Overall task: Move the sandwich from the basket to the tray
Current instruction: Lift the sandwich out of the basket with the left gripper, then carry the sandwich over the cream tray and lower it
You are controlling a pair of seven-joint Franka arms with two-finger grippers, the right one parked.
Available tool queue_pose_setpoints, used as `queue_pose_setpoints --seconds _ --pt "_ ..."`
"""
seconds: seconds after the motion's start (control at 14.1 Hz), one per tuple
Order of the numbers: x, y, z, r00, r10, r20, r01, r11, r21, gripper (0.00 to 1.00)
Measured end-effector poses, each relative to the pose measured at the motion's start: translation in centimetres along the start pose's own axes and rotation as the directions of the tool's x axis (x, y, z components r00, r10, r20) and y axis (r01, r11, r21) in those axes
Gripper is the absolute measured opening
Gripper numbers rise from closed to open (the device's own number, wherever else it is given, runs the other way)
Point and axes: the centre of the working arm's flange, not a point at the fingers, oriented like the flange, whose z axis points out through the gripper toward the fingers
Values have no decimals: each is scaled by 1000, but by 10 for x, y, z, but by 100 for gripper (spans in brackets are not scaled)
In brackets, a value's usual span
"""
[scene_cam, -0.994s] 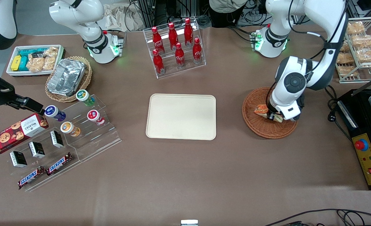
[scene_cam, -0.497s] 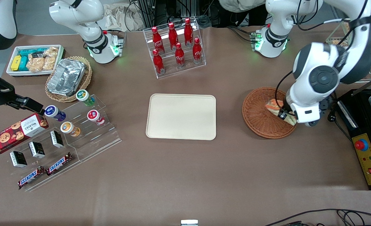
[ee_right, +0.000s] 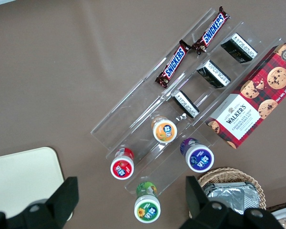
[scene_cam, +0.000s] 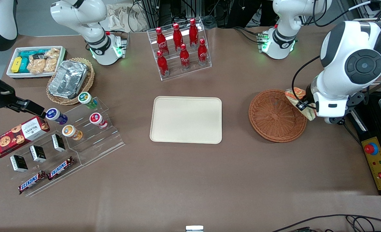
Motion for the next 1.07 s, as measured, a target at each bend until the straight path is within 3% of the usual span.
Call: queue_pose_setpoints --seconds 0.28,0.5,0.64,0.85,1.07 --pt "-23 14 -4 998 53 44 -52 998 -35 19" --pt "-61 39 -4 989 139 46 -138 990 -35 19" --pt "-89 61 -1 979 201 35 -199 979 -40 19" --pt "-139 109 14 955 296 -28 -297 951 -90 19" --pt "-176 142 43 943 332 -34 -333 937 -101 16"
